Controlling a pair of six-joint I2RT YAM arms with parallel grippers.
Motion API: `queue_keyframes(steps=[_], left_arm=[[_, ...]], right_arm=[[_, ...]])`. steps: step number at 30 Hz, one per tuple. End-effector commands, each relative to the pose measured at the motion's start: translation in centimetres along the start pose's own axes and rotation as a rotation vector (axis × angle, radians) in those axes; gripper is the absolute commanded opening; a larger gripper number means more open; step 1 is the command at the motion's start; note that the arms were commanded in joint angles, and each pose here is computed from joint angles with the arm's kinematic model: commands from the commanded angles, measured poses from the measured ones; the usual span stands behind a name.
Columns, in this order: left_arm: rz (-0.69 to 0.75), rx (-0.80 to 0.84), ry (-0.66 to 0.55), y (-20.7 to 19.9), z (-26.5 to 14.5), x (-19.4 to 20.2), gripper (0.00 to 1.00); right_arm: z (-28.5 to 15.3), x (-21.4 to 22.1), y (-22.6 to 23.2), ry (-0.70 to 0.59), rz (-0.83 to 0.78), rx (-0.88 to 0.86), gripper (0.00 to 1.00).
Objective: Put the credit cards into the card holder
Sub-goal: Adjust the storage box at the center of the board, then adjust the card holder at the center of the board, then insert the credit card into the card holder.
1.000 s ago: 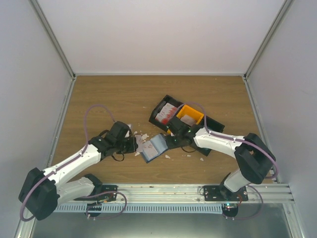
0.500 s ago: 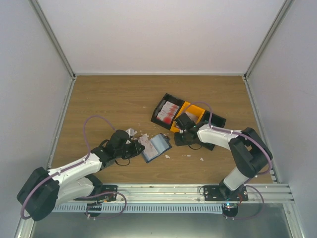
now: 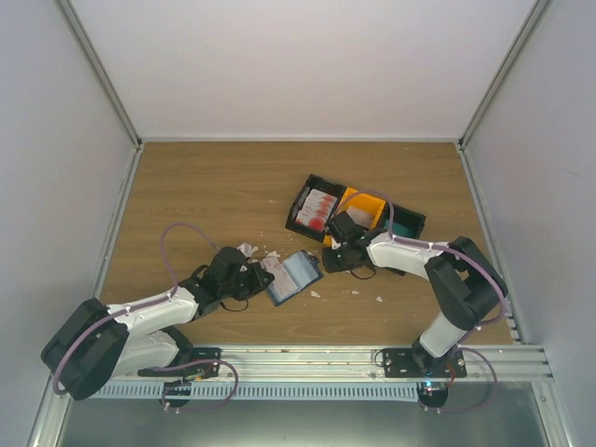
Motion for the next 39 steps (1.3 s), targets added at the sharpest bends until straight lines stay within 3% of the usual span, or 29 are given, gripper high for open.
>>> queue_keyframes(steps=[1, 7, 16, 19, 23, 31, 39], left_arm=[[-0.003, 0.054, -0.015, -0.6, 0.3, -0.1, 0.00], [0.005, 0.047, -0.049, -0.5, -0.1, -0.4, 0.00], [0.008, 0.029, -0.090, -0.2, -1.3, -0.5, 0.00], [0.021, 0.019, -0.100, -0.2, -1.9, -0.5, 0.00], [0.055, 0.037, -0.083, -0.3, -2.5, -0.2, 0.00], [0.105, -0.009, -0.053, 1.2, -2.9, 0.4, 0.00], [0.116, 0.055, -0.013, 2.2, -2.4, 1.1, 0.00]], right_arm=[[1.0, 0.3, 2.3, 0.027, -0.050, -0.077, 0.27], [1.6, 2.2, 4.7, 0.093, -0.073, -0.132, 0.12], [0.4, 4.0, 7.5, 0.113, 0.002, -0.237, 0.10], [0.0, 3.7, 7.4, 0.100, 0.023, -0.193, 0.10], [-2.3, 2.1, 6.3, 0.013, 0.051, -0.042, 0.17], [-2.5, 1.1, 8.5, 0.005, -0.056, -0.082, 0.46], [-0.1, 0.5, 9.5, 0.069, -0.116, 0.030, 0.48]])
Point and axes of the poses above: each gripper's point midway between its finger pads, its own z axis out along the fingers, its own y axis along the line the jaws close on, x = y × z, the point moved 6 cm from there along -z, back along the fingers, and after that the axes turned 15 degrees about -z, right-handed, at the moved point
